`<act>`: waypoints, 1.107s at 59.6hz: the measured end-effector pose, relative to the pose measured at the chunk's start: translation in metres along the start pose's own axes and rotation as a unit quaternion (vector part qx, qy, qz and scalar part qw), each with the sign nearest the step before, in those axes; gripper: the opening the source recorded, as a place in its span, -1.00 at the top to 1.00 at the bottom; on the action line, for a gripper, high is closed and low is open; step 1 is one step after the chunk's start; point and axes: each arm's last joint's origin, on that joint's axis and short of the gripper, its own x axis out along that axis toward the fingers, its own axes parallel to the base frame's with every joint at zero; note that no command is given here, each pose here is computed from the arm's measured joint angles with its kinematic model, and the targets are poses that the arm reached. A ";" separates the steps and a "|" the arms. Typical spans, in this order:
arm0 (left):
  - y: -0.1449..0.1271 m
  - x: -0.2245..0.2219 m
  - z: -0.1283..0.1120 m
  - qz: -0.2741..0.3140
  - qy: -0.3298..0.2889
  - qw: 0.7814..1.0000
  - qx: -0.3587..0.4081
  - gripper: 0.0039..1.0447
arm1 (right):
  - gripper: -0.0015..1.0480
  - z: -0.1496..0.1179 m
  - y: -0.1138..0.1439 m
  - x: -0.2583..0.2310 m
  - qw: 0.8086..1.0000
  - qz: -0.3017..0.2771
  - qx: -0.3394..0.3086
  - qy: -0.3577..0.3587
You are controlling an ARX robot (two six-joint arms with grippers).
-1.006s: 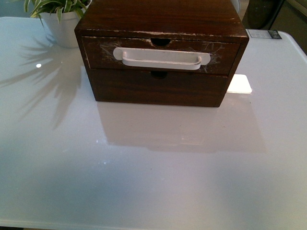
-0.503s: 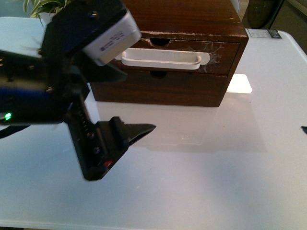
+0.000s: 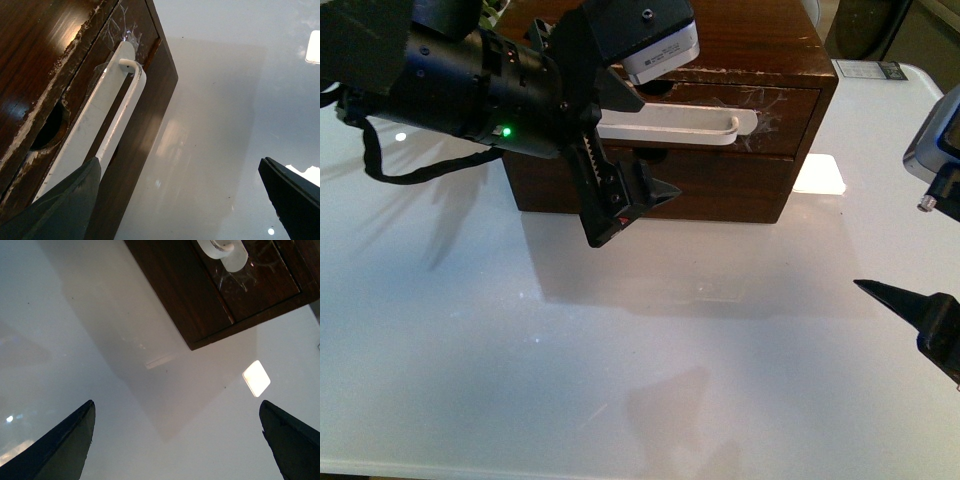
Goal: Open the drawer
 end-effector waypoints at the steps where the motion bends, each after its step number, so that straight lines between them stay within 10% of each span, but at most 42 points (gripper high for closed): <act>1: 0.001 0.001 0.000 0.000 0.000 1.000 0.002 -0.84 | -0.83 0.000 -0.001 0.002 1.000 0.001 -0.001 -0.001; 66: 0.051 0.038 -0.036 -0.007 0.071 0.996 0.054 -0.84 | -0.83 -0.005 -0.019 0.047 1.000 0.031 0.000 -0.003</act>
